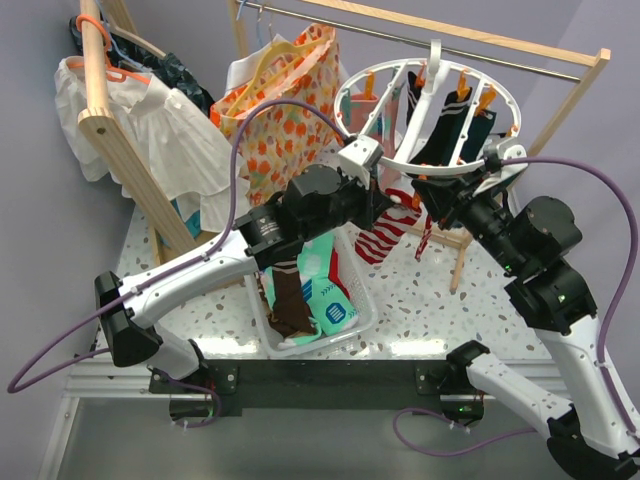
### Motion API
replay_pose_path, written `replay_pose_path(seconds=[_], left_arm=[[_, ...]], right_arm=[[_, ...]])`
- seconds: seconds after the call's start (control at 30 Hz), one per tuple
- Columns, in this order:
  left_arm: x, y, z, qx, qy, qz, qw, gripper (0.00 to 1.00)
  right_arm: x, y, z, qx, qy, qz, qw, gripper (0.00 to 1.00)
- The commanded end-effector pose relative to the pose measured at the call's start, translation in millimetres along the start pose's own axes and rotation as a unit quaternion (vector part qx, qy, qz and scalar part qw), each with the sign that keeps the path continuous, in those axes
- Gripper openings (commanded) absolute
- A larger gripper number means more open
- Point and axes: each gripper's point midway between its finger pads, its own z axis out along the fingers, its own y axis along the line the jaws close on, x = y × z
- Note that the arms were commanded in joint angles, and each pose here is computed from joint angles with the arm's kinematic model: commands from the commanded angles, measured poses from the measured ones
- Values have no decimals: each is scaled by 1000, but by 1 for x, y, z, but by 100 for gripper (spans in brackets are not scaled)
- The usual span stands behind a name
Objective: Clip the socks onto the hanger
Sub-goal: Clamp the sock onto the hanger.
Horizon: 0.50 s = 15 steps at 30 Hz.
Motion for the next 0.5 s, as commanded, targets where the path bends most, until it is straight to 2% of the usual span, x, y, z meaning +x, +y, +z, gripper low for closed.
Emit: replay_pose_path(seconds=[0.0, 0.27, 0.47], left_arm=[[-25, -18, -5, 24, -27, -16, 999, 0], [-39, -25, -4, 33, -35, -21, 999, 0], [-32, -26, -7, 36, -24, -20, 999, 0]], right_arm=[[6, 8, 3, -26, 8, -12, 1000, 8], [11, 6, 4, -24, 14, -14, 1000, 8], [14, 0, 4, -9, 17, -17, 1000, 8]])
